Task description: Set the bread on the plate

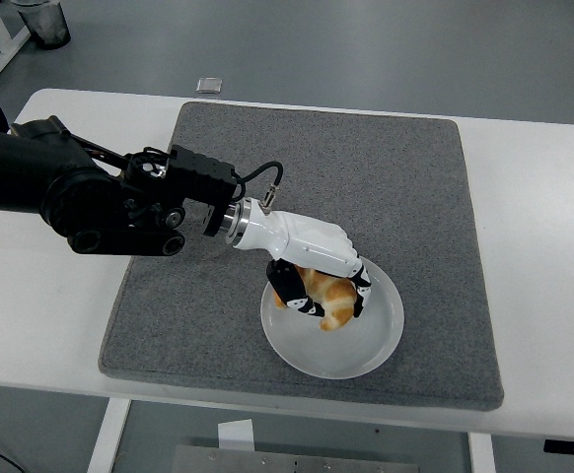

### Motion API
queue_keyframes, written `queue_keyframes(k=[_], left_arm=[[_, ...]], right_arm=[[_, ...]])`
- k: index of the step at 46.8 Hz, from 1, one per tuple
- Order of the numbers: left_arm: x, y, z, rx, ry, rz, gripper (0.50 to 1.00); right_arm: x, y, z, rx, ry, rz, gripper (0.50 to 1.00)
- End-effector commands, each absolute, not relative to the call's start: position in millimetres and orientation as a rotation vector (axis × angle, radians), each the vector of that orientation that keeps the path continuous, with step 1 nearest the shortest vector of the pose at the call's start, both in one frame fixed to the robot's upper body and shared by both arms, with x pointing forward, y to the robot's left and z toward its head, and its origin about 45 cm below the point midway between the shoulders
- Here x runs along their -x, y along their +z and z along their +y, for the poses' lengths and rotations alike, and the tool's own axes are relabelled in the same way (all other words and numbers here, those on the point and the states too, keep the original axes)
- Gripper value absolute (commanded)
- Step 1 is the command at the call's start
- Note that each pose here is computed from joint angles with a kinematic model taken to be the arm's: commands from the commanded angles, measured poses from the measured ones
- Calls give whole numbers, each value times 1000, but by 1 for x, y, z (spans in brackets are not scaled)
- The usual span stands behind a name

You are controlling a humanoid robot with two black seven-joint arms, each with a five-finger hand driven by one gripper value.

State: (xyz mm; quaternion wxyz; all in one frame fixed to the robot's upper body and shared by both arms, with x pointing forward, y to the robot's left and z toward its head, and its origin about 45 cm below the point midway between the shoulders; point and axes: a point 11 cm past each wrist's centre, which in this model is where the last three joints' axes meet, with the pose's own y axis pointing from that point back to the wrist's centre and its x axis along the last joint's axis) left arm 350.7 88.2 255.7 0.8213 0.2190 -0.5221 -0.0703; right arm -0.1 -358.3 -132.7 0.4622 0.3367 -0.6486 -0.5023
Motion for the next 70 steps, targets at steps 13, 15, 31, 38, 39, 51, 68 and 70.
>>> queue_keyframes(k=[13, 15, 31, 38, 39, 51, 68, 70], left_arm=[[-350, 236, 86, -471, -150, -1093, 500], [-350, 236, 84, -469, -150, -1097, 500], [-351, 226, 82, -470, -137, -1091, 500], [-350, 223, 84, -469, -132, -1085, 500], [-351, 222, 84, -471, -132, -1085, 500], [-353, 220, 86, -475, -117, -1089, 500], [-359, 221, 88, -464, -70, -1118, 500], [-360, 221, 88, -460, -64, -1124, 500]], right_arm=[[0, -133, -358, -828, -1235, -1595, 952], [0, -133, -358, -828, -1235, -1595, 952], [0, -133, -358, -828, -1235, -1595, 952], [0, -133, -358, -828, -1235, -1595, 952], [0, -133, -358, -828, -1235, -1595, 952], [0, -133, -358, -828, -1235, -1595, 954], [-1, -133, -358, -829, -1235, -1596, 952], [0, -133, -358, -828, -1235, -1595, 952]])
